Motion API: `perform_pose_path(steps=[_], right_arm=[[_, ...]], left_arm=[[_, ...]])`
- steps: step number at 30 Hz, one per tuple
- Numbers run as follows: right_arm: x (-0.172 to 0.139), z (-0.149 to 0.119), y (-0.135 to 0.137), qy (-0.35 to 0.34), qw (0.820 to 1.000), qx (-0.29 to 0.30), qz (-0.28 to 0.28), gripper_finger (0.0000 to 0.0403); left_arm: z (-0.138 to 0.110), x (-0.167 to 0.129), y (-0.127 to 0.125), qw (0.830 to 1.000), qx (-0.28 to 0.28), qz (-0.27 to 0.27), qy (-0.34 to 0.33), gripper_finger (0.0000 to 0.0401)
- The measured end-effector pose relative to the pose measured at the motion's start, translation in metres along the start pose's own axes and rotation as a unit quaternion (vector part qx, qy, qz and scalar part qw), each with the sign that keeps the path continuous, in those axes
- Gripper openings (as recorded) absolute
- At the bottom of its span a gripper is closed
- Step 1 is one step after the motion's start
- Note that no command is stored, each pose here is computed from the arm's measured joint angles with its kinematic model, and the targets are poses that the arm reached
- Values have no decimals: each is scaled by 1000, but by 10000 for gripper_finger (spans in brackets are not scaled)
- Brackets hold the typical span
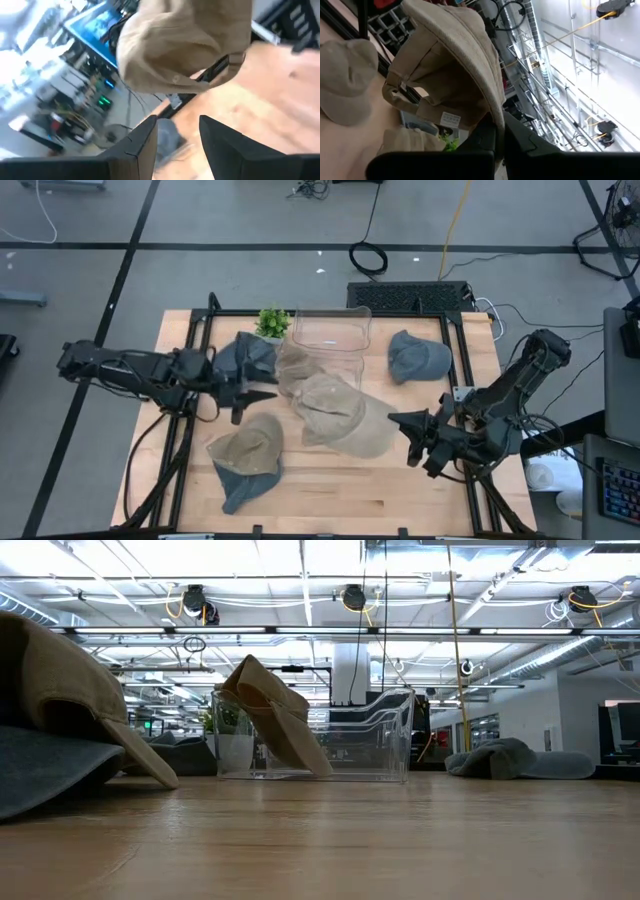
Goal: Pick & Place hat
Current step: Put the top brown cap into the bottom transparent bin
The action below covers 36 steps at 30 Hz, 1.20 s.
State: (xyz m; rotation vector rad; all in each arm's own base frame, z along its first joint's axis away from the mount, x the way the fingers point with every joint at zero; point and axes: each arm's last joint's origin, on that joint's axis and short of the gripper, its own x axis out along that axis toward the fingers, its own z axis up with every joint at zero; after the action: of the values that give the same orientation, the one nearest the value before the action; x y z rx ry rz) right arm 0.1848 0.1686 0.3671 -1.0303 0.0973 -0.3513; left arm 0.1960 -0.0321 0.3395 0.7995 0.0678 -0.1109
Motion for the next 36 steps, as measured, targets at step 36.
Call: perform_pose_path(steps=[36], right_arm=[[0, -1, 0, 9, 1000, 7, -3, 0]], left_arm=[[19, 39, -11, 991, 37, 130, -10, 157]])
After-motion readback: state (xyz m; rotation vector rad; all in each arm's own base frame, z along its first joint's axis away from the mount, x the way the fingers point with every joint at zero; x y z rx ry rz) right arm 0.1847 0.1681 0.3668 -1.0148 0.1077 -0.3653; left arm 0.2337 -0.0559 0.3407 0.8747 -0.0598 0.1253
